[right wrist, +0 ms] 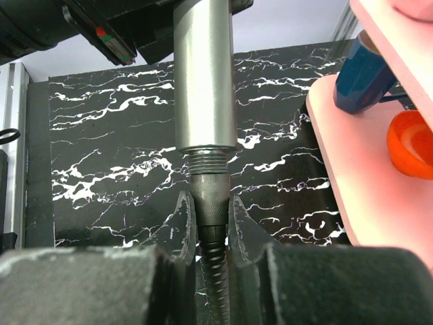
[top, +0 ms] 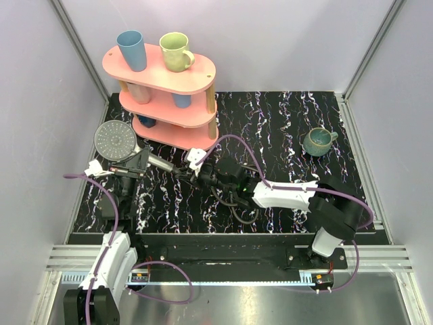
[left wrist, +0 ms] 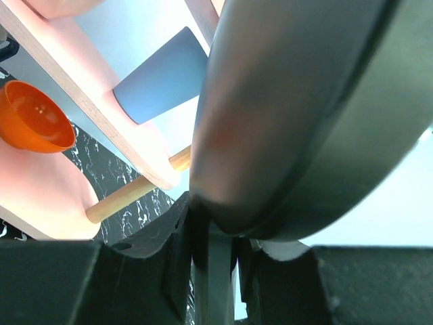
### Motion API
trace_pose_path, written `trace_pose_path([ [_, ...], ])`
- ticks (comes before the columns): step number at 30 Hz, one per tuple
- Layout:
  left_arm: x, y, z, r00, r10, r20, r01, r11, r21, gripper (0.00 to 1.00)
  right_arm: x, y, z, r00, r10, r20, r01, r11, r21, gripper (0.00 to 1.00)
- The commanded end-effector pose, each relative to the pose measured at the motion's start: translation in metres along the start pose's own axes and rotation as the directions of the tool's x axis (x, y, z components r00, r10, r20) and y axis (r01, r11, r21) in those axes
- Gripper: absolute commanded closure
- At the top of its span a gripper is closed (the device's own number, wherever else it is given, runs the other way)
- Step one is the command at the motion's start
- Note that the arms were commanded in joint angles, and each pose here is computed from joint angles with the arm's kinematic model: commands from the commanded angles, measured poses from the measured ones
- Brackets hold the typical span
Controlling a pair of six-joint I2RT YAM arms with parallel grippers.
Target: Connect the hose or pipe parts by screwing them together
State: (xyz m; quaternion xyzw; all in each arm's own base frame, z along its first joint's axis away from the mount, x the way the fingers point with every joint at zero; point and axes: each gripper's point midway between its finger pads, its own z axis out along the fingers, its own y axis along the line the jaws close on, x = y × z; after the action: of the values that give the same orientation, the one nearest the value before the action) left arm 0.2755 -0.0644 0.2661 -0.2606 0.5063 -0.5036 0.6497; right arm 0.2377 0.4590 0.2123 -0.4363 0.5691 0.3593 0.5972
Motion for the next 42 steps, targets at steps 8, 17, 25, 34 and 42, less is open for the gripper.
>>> trace_pose_path([
  [8, 0.035, -0.017, -0.012, 0.983, 0.028, -0.181, -0.009, 0.994, 0.106, 1.00, -0.109, 0.003, 0.010, 0.950, -0.020, 0.312, 0.027, 0.999, -0.017, 1.00],
  [17, 0.035, -0.007, -0.014, 0.985, 0.025, -0.170, -0.013, 0.997, 0.072, 1.00, -0.122, -0.001, -0.005, 0.933, -0.008, 0.360, 0.005, 1.000, 0.010, 1.00],
  [25, 0.034, -0.006, -0.014, 0.986, 0.030, -0.165, -0.020, 0.998, 0.061, 1.00, -0.128, -0.004, -0.010, 0.926, -0.011, 0.377, 0.000, 1.000, 0.030, 1.00],
  [34, 0.032, -0.007, -0.012, 0.985, 0.055, -0.166, -0.048, 0.998, 0.044, 1.00, -0.133, -0.009, -0.017, 0.919, -0.027, 0.394, 0.004, 0.998, 0.058, 1.00],
  [42, 0.034, -0.012, -0.012, 0.983, 0.045, -0.180, -0.033, 0.997, 0.068, 1.00, -0.131, 0.008, -0.009, 0.925, 0.004, 0.381, 0.013, 0.999, -0.041, 1.00],
])
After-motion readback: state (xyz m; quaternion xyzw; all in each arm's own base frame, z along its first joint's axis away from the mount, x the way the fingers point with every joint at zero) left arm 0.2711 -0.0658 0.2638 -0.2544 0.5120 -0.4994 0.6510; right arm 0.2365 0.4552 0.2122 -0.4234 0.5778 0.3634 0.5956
